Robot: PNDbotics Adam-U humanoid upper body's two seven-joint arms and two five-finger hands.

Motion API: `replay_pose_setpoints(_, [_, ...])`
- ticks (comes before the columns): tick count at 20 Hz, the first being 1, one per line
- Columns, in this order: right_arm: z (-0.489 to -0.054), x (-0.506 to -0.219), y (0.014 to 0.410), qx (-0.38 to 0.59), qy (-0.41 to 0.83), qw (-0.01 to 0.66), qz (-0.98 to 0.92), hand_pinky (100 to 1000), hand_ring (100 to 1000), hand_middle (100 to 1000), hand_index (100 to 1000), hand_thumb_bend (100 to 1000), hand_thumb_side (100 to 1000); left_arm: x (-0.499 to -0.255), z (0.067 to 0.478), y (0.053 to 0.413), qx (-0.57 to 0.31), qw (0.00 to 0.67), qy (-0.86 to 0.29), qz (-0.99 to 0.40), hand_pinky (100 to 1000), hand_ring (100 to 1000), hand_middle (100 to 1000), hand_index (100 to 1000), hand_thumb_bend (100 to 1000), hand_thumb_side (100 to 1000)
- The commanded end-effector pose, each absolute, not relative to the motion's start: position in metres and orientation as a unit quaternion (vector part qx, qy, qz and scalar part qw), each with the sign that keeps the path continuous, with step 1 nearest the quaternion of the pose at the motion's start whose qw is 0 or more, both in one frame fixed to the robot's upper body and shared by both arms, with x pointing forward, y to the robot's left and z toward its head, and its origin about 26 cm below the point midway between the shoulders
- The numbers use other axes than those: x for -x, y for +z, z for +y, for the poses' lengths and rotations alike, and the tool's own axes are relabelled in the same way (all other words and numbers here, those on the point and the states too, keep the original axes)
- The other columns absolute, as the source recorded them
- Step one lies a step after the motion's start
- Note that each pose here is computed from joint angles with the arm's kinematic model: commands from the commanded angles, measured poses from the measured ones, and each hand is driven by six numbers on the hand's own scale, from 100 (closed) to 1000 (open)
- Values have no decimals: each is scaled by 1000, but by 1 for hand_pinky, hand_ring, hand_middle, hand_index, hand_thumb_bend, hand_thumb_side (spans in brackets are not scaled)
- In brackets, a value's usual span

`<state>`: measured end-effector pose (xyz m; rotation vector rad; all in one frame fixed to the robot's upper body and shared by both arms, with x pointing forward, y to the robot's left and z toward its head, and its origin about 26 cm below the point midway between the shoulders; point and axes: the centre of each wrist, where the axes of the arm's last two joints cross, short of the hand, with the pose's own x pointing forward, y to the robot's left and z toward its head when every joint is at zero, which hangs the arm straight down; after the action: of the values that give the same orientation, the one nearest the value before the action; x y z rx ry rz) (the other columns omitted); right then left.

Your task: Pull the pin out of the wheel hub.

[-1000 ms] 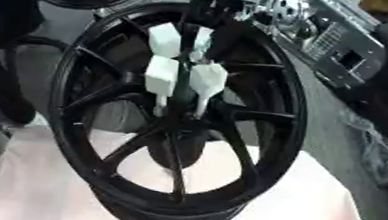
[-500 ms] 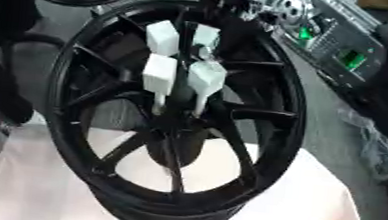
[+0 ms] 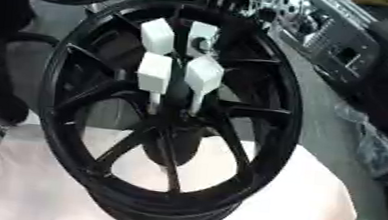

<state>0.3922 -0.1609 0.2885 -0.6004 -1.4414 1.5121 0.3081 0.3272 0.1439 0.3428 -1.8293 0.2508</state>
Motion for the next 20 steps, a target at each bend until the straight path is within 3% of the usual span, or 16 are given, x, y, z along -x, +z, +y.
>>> replay_pose_setpoints(1, [-169,-394,300,259,608,462,-591,820,772,746,829,373,252,-307,330,154,-155,578,99,-795,747,751,741,738,353,662])
replay_pose_setpoints(20, [-172,-404,298,238,618,473,-581,806,749,689,782,319,267,-308,330,155,-155,578,100,-795,747,748,737,733,348,664])
